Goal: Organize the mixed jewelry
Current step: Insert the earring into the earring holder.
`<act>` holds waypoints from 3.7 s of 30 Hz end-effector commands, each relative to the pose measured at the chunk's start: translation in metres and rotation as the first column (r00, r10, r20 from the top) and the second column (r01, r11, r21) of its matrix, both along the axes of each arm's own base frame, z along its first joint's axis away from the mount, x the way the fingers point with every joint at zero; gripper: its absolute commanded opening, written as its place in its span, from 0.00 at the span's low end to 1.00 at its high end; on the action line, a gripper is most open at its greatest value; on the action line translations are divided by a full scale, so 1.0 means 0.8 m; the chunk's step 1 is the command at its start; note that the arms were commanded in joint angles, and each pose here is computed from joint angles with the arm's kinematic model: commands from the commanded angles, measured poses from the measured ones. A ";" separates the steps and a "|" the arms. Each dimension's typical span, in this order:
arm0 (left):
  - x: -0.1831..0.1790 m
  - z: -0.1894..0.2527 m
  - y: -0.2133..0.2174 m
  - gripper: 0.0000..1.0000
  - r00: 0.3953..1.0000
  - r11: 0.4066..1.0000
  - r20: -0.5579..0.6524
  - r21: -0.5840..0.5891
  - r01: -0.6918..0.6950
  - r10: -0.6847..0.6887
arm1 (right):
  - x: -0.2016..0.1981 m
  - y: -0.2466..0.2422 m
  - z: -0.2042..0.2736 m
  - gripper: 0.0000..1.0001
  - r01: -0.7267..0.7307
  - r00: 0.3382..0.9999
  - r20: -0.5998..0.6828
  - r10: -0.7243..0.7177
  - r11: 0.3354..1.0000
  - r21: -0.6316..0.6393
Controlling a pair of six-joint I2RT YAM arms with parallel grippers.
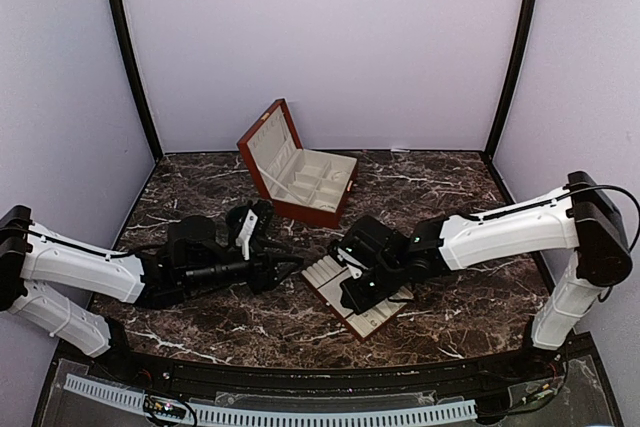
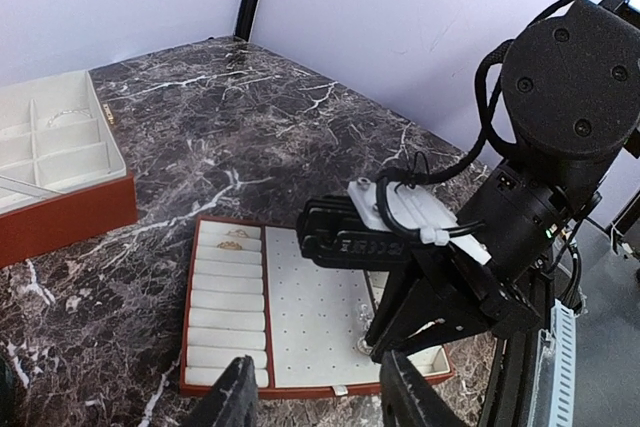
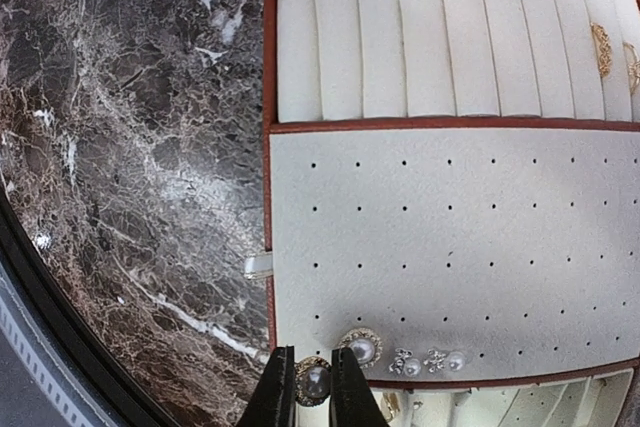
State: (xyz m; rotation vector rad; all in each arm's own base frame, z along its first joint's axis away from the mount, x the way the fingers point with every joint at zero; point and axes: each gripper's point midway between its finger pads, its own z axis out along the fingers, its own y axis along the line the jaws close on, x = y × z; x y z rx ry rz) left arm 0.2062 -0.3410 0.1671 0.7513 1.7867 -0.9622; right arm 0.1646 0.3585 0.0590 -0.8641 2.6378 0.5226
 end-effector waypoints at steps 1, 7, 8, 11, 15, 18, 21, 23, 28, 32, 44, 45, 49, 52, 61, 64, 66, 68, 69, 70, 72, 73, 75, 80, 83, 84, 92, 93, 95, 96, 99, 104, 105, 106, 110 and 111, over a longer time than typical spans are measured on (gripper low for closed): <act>-0.003 0.005 0.005 0.43 1.000 1.000 -0.009 -0.026 0.011 -0.011 | 0.006 0.011 0.009 0.00 -0.006 0.999 0.036 0.006 1.000 -0.001; -0.001 0.003 0.006 0.43 1.000 1.000 -0.012 -0.027 0.007 -0.008 | 0.007 0.014 0.007 0.00 -0.012 0.999 0.044 0.012 1.000 -0.010; -0.001 0.003 0.006 0.43 1.000 1.000 -0.012 -0.027 0.008 -0.008 | 0.008 0.015 0.006 0.00 -0.012 0.999 0.046 0.013 1.000 -0.011; -0.001 0.003 0.007 0.43 1.000 1.000 -0.015 -0.029 0.007 -0.008 | 0.008 0.018 0.003 0.00 -0.019 0.999 0.048 0.019 1.000 -0.018; -0.001 0.003 0.008 0.43 1.000 0.999 -0.017 -0.033 0.005 -0.006 | 0.009 0.019 0.001 0.00 -0.023 0.998 0.057 0.025 0.999 -0.033; -0.002 0.004 0.008 0.43 1.000 0.999 -0.019 -0.036 0.006 -0.007 | 0.009 0.017 -0.002 0.00 -0.021 0.998 0.064 0.024 0.999 -0.048; -0.001 0.005 0.009 0.43 1.000 0.999 -0.017 -0.039 0.003 -0.004 | 0.011 0.016 -0.003 0.00 -0.020 0.997 0.071 0.024 0.998 -0.059; 0.000 0.005 0.009 0.43 1.000 0.999 -0.018 -0.038 0.003 -0.004 | 0.011 0.016 -0.005 0.00 -0.021 0.997 0.075 0.026 0.998 -0.067; -0.001 0.007 0.010 0.43 1.000 0.999 -0.016 -0.044 0.004 -0.004 | 0.011 0.015 -0.009 0.00 -0.024 0.996 0.086 0.032 0.995 -0.095; 0.000 0.008 0.011 0.43 1.000 0.999 -0.016 -0.047 0.001 -0.001 | 0.011 0.014 -0.011 0.00 -0.023 0.995 0.094 0.032 0.994 -0.104; -0.001 0.009 0.011 0.43 1.000 0.999 -0.013 -0.054 0.003 -0.003 | 0.013 0.010 -0.011 0.00 -0.021 0.993 0.115 0.038 0.989 -0.143; -0.001 0.009 0.011 0.43 1.000 0.999 -0.015 -0.054 0.002 -0.003 | 0.013 0.011 -0.012 0.00 -0.023 0.993 0.115 0.040 0.989 -0.144; -0.001 0.008 0.012 0.43 1.000 0.999 -0.016 -0.053 0.000 -0.001 | 0.012 0.012 -0.013 0.00 -0.027 0.992 0.121 0.046 0.988 -0.154; 0.000 0.009 0.013 0.43 1.000 0.999 -0.015 -0.053 0.000 -0.001 | 0.011 0.009 -0.018 0.00 -0.029 0.992 0.119 0.050 0.985 -0.168; 0.000 0.011 0.013 0.43 1.000 0.998 -0.013 -0.059 -0.002 0.001 | 0.013 0.006 -0.019 0.00 -0.017 0.988 0.150 0.048 0.979 -0.204; 0.000 0.012 0.013 0.43 1.000 0.998 -0.011 -0.062 0.000 -0.001 | 0.014 0.006 -0.017 0.00 -0.012 0.986 0.161 0.046 0.978 -0.206; -0.001 0.012 0.013 0.43 1.000 0.998 -0.011 -0.062 0.002 -0.002 | 0.015 0.005 -0.017 0.00 -0.007 0.984 0.170 0.044 0.978 -0.210; -0.001 0.012 0.013 0.43 1.000 0.998 -0.011 -0.061 0.001 -0.002 | 0.015 0.004 -0.018 0.00 -0.005 0.984 0.173 0.044 0.976 -0.218; -0.001 0.012 0.013 0.43 1.000 0.998 -0.013 -0.062 0.003 -0.003 | 0.016 0.004 -0.019 0.00 -0.004 0.983 0.176 0.044 0.975 -0.220; -0.001 0.012 0.013 0.43 1.000 0.998 -0.014 -0.062 0.001 -0.002 | 0.016 0.004 -0.019 0.00 -0.002 0.983 0.177 0.042 0.975 -0.220; -0.001 0.011 0.013 0.43 1.000 0.998 -0.014 -0.061 0.001 -0.002 | 0.017 0.003 -0.018 0.00 0.001 0.982 0.182 0.041 0.975 -0.222; -0.001 0.011 0.013 0.43 1.000 0.998 -0.014 -0.062 0.002 -0.003 | 0.017 0.003 -0.019 0.00 0.004 0.982 0.184 0.038 0.975 -0.223; -0.001 0.011 0.013 0.43 1.000 0.998 -0.014 -0.062 0.003 -0.003 | 0.018 0.003 -0.019 0.00 0.004 0.982 0.186 0.038 0.975 -0.221; -0.001 0.012 0.013 0.43 1.000 0.998 -0.013 -0.061 0.004 -0.005 | 0.018 0.005 -0.020 0.00 0.009 0.981 0.191 0.032 0.977 -0.211; -0.001 0.012 0.013 0.43 1.000 0.998 -0.012 -0.062 0.003 -0.003 | 0.016 0.004 -0.023 0.00 0.010 0.980 0.197 0.033 0.976 -0.216; -0.001 0.012 0.013 0.43 1.000 0.998 -0.012 -0.062 0.002 -0.003 | 0.015 0.002 -0.025 0.00 0.011 0.979 0.199 0.034 0.975 -0.220; -0.001 0.011 0.013 0.43 1.000 0.998 -0.014 -0.060 0.004 -0.005 | 0.012 0.000 -0.030 0.00 0.016 0.973 0.226 0.039 0.971 -0.239; -0.001 0.011 0.013 0.43 1.000 0.998 -0.014 -0.060 0.004 -0.005 | 0.011 0.001 -0.031 0.00 0.017 0.972 0.230 0.040 0.971 -0.240; -0.001 0.011 0.013 0.43 1.000 0.998 -0.014 -0.060 0.003 -0.004 | 0.010 0.000 -0.030 0.00 0.025 0.969 0.245 0.037 0.969 -0.246; -0.001 0.010 0.013 0.43 1.000 0.998 -0.015 -0.060 0.002 -0.003 | 0.010 -0.001 -0.030 0.00 0.032 0.967 0.253 0.032 0.969 -0.246; -0.001 0.009 0.014 0.43 1.000 0.998 -0.016 -0.060 0.001 -0.002 | 0.008 -0.002 -0.032 0.00 0.051 0.962 0.271 0.018 0.968 -0.244; -0.002 0.007 0.015 0.43 1.000 0.998 -0.019 -0.061 0.000 -0.002 | -0.001 0.000 -0.037 0.00 0.048 0.956 0.290 0.029 0.966 -0.255; -0.002 0.008 0.015 0.43 1.000 0.998 -0.019 -0.062 0.000 -0.001 | -0.003 0.001 -0.039 0.00 0.044 0.957 0.287 0.032 0.966 -0.256; -0.002 0.008 0.016 0.43 1.000 0.998 -0.019 -0.064 -0.001 0.000 | -0.006 0.001 -0.042 0.00 0.038 0.959 0.281 0.038 0.964 -0.262; -0.004 0.008 0.016 0.43 1.000 0.998 -0.020 -0.068 0.001 -0.002 | -0.010 -0.002 -0.039 0.03 0.033 0.963 0.267 0.040 0.964 -0.264; -0.003 0.008 0.016 0.43 1.000 0.998 -0.021 -0.069 -0.001 0.000 | -0.010 -0.003 -0.035 0.05 0.033 0.962 0.270 0.041 0.965 -0.262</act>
